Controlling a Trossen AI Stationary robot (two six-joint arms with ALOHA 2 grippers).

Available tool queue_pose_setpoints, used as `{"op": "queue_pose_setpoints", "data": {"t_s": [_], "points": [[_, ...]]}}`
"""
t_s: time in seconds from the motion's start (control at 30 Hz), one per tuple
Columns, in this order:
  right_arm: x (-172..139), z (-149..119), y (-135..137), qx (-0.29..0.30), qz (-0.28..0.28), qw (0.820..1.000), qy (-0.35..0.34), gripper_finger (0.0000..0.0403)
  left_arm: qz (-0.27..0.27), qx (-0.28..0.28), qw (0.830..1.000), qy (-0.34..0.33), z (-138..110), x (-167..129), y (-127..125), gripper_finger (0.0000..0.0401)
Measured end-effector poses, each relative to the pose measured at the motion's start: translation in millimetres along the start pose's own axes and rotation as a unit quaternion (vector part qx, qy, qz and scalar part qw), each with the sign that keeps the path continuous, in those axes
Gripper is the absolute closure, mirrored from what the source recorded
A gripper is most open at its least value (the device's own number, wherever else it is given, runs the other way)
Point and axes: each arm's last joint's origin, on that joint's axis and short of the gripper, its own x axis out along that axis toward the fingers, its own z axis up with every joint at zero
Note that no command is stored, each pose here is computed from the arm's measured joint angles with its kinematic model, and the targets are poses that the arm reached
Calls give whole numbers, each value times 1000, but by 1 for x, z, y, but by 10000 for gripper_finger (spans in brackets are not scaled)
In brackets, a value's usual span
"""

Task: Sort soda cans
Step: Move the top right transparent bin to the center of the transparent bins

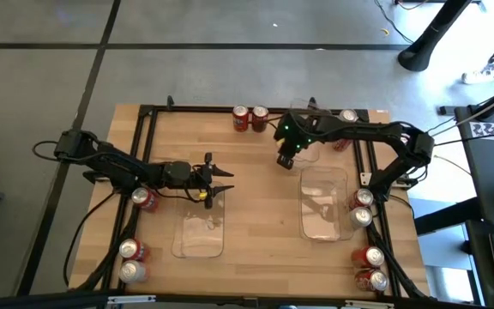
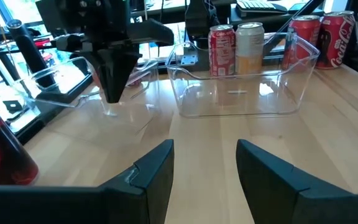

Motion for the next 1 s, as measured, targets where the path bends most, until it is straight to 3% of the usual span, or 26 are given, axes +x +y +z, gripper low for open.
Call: {"op": "queue_pose_setpoints", "data": {"t_s": [0.27, 0.4, 1.0], "points": [[0, 7, 0, 30, 3, 999, -34, 396, 0, -2, 1000, 0, 0, 0, 0, 237], [-1, 11, 3, 49, 40, 996, -56, 393, 0, -2, 1000, 0, 0, 0, 0, 237], [3, 14, 78, 20, 109, 989, -98, 391, 0, -3, 1000, -1, 0, 0, 0, 237]]}}
